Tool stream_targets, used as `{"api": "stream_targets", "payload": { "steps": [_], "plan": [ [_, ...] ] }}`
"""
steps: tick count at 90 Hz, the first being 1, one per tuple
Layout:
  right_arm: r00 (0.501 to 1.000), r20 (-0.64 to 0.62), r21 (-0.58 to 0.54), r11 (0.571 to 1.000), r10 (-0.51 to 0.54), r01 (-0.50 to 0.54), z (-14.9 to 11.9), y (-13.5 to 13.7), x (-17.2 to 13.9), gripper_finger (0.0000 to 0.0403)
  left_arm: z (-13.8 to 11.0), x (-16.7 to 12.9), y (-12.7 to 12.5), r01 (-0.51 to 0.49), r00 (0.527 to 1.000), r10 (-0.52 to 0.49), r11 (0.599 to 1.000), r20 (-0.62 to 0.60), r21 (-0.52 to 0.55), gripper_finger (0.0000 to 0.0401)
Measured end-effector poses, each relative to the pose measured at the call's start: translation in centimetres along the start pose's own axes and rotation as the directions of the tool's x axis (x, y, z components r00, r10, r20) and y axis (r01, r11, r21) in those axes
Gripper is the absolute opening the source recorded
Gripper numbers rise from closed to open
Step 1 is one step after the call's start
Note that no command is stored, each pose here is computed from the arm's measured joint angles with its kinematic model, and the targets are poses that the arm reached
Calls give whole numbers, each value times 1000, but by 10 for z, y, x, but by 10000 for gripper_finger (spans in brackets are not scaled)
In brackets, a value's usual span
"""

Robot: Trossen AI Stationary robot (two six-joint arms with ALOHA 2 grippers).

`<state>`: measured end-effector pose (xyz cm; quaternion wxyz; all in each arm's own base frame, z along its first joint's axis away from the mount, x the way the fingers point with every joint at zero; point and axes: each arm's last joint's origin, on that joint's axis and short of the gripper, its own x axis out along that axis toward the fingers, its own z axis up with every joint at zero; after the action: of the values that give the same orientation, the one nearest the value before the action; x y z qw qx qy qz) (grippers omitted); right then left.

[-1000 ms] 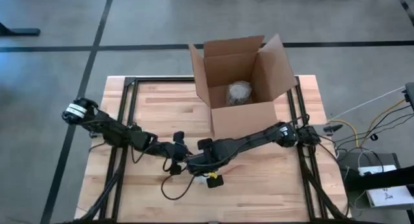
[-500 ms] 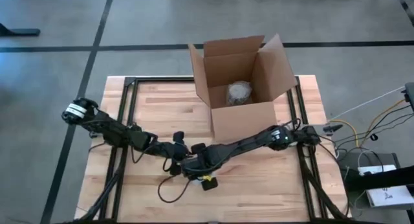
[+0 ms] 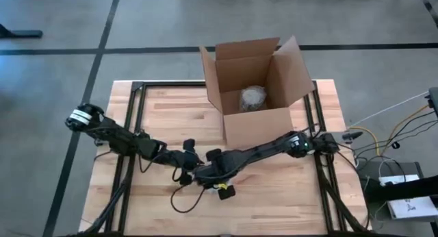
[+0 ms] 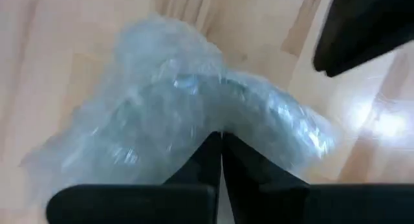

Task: Wrap mug
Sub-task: Wrap the blue patterned mug with the bubble wrap

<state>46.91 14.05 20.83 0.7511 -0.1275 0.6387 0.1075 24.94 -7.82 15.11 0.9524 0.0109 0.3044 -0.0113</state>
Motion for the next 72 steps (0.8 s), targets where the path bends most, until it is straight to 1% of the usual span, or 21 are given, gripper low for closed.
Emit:
{"api": "stream_targets", "payload": {
  "steps": [10, 20, 30, 37, 45, 59, 72],
  "plan": [
    [1000, -6, 0, 1000, 3, -3, -4, 0, -12, 0, 0, 0, 0, 0, 1000, 0, 1000, 0, 0, 20],
    [1000, -8, 4, 1000, 7, -7, -6, 0, -17, 0, 0, 0, 0, 0, 1000, 0, 1000, 0, 0, 20],
    [997, -3, 8, 997, 77, -77, -5, 2, -17, 0, 0, 0, 0, 0, 1000, 0, 1000, 0, 0, 20],
    [994, -9, 9, 994, 113, -113, -4, 3, -10, 0, 0, 0, 0, 0, 1000, 0, 1000, 0, 0, 20],
    [990, -39, 5, 991, 135, -135, -3, 4, 7, 0, 0, 0, 0, 0, 1000, 0, 1000, 0, 0, 20],
    [988, -72, -11, 990, 140, -142, -1, 5, 29, 0, 0, 0, 0, 1, 1000, -1, 1000, -1, 0, 20],
    [986, -91, -26, 989, 141, -144, -1, 6, 38, 0, 0, 0, 0, 1, 1000, -1, 1000, 0, -5, 20]
  ]
}}
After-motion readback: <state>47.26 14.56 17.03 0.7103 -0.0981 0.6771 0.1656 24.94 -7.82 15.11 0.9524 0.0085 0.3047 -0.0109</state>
